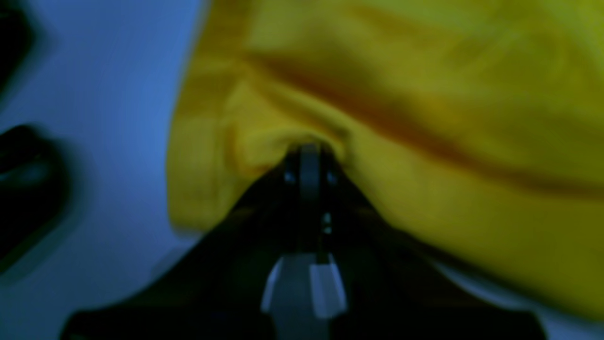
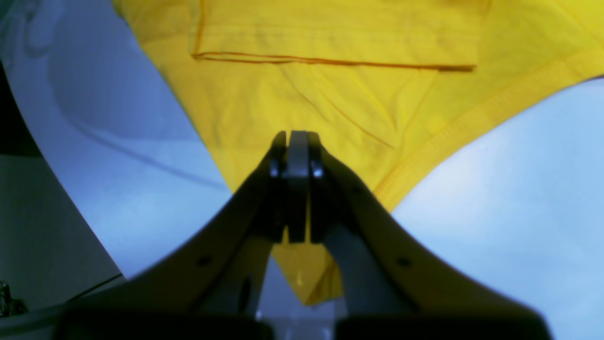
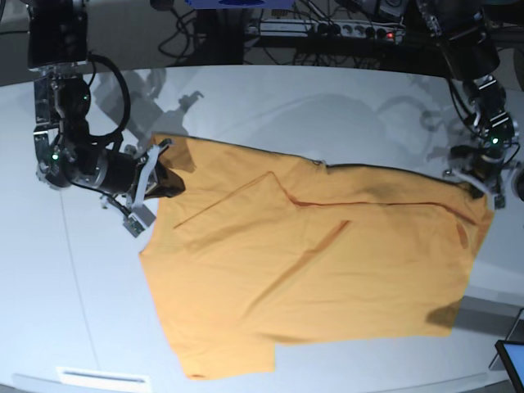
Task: Fold the T-shirt properly
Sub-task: 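Move the left gripper to the folded edge near the hem and grasp, then pull the folded edge with the left gripper toward the right gripper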
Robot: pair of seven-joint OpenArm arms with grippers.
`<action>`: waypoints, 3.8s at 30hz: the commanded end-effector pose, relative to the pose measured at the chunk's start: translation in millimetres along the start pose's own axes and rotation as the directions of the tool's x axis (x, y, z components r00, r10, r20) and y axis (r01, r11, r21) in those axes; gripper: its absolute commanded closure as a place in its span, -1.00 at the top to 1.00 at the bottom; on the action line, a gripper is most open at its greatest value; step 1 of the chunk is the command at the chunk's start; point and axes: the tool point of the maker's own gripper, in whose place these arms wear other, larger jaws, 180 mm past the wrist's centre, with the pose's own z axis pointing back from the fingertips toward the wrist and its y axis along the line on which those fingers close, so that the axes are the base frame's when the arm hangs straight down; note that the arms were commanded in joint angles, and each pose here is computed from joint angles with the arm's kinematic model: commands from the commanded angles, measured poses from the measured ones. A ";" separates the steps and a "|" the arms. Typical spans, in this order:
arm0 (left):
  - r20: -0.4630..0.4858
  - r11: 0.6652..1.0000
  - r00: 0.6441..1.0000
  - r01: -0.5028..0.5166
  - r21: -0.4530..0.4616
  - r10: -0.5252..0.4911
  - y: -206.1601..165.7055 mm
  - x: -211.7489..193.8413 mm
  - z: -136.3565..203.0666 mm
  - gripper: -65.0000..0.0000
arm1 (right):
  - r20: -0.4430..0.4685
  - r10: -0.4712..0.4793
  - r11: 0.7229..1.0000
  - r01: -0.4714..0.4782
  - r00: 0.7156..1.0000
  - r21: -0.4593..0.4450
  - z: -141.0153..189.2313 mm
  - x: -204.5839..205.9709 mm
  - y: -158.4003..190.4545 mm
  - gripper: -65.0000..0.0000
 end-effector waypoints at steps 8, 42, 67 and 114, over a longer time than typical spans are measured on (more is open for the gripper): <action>0.016 0.996 0.998 0.062 0.057 -0.063 36.7 9.6 13.7 -1.00 | 0.055 0.022 1.000 -0.022 0.998 -0.005 5.7 18.0 -2.8 -1.00; 0.072 1.000 0.997 0.005 -0.028 -0.003 -30.9 47.9 6.8 -1.00 | 0.053 0.019 1.000 -0.019 0.998 -0.002 5.6 16.4 -1.7 -1.00; 0.079 0.997 0.997 0.002 -0.073 0.004 -51.5 65.9 -10.4 -1.00 | 0.052 0.019 1.000 -0.019 0.998 -0.002 5.6 16.1 -1.7 -1.00; 0.208 0.999 0.978 0.028 0.036 -0.035 -24.0 90.4 27.4 -1.00 | 0.021 0.007 1.000 -0.007 1.000 0.011 2.7 0.7 5.0 -1.00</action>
